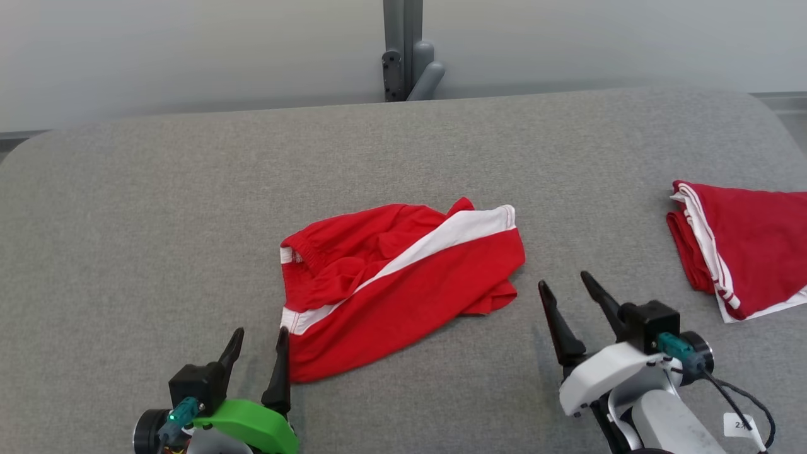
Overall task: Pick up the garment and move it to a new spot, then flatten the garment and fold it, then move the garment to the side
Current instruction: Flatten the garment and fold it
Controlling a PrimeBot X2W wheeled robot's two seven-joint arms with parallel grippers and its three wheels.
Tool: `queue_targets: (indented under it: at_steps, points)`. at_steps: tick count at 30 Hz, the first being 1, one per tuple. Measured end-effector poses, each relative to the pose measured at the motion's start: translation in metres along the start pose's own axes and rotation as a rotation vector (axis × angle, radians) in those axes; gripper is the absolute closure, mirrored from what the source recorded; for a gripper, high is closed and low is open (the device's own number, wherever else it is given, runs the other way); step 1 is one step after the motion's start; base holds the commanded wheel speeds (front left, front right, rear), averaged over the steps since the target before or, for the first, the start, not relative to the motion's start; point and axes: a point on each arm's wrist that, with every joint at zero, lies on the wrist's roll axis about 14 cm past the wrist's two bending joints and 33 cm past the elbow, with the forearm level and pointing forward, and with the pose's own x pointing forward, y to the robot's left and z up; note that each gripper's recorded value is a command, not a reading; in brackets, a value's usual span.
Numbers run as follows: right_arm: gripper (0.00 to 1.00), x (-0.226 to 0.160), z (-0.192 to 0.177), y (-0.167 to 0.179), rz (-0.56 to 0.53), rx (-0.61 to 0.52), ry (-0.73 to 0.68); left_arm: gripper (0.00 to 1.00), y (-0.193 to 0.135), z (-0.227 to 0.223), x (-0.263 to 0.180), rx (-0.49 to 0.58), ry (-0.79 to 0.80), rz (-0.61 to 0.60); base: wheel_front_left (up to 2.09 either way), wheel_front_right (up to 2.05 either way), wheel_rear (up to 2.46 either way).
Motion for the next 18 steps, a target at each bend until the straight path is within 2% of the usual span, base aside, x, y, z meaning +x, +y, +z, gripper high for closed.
queue_targets:
  at_steps: [4,10,18]
  points:
    - [0.0,0.022,-0.005,-0.003,0.009,-0.007,0.027,0.0,0.004,0.007,0.003,0.002,-0.025,0.008,0.0,0.0,0.0]
    - [0.0,0.049,-0.026,-0.005,0.001,0.052,0.09,0.0,0.02,0.006,0.001,0.009,-0.024,0.05,0.0,0.0,0.0]
    - [0.0,0.067,-0.059,0.009,0.028,0.098,0.184,0.0,0.036,0.006,-0.001,0.004,-0.021,0.096,0.0,0.0,0.0]
